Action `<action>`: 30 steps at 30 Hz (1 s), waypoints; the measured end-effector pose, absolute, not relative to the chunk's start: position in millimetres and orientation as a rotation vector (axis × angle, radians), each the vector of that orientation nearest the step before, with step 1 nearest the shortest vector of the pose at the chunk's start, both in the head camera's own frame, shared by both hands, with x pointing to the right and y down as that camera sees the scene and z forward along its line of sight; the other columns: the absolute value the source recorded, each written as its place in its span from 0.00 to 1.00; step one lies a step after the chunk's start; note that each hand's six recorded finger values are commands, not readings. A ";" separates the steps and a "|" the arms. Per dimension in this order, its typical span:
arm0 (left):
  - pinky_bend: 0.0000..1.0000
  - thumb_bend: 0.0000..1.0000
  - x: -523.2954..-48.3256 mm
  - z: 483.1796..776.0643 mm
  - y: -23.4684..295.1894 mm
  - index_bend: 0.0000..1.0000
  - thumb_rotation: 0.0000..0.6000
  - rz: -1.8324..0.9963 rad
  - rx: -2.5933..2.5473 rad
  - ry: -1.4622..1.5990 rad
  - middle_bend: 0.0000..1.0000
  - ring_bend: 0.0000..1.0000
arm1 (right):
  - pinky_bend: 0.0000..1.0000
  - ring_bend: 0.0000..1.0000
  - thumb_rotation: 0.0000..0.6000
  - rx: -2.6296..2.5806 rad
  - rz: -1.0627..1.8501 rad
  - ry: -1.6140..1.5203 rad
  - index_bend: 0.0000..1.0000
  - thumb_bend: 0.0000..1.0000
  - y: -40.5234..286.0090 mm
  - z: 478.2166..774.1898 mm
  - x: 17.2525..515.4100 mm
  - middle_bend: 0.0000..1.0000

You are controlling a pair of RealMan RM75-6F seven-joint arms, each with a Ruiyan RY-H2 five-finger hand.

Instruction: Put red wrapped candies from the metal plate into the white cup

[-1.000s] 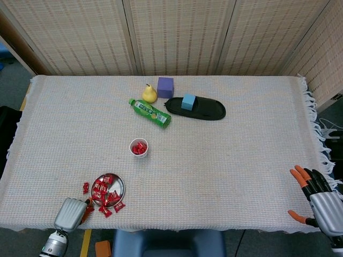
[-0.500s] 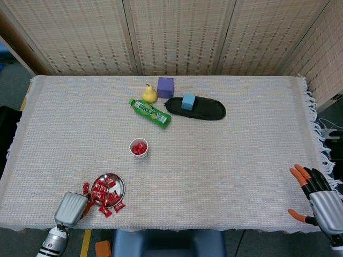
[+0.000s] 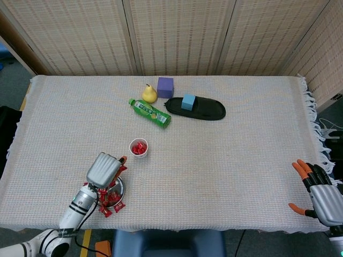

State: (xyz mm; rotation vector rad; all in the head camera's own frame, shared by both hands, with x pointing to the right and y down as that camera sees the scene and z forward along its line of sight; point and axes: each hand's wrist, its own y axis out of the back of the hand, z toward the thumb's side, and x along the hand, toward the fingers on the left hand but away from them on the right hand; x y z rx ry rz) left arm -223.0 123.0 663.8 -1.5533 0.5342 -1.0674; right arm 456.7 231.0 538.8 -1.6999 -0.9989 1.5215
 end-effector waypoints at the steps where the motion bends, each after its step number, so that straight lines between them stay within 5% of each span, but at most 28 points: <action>1: 1.00 0.40 -212.0 666.6 113.1 0.55 1.00 -1.063 -1.559 0.524 0.92 0.87 | 0.01 0.00 1.00 -1.698 1.531 -1.003 0.00 0.00 229.7 540.1 457.9 0.00; 12: 1.00 0.40 -161.2 692.7 53.5 0.52 1.00 -1.096 -1.519 0.448 0.92 0.86 | 0.01 0.00 1.00 -1.687 1.579 -1.024 0.00 0.00 221.5 546.9 465.5 0.00; 18: 1.00 0.41 -167.3 701.9 50.6 0.44 1.00 -1.146 -1.509 0.413 0.91 0.86 | 0.01 0.00 1.00 -1.678 1.578 -1.036 0.00 0.00 220.9 544.8 467.7 0.00; 23: 1.00 0.41 -170.6 697.6 52.8 0.26 1.00 -1.150 -1.516 0.412 0.91 0.87 | 0.01 0.00 1.00 -1.685 1.574 -1.028 0.00 0.00 221.6 545.2 465.9 0.00; 30: 1.00 0.40 -173.2 687.2 59.0 0.24 1.00 -1.135 -1.517 0.412 0.91 0.87 | 0.01 0.00 1.00 -1.685 1.565 -1.028 0.00 0.00 223.1 543.2 464.5 0.00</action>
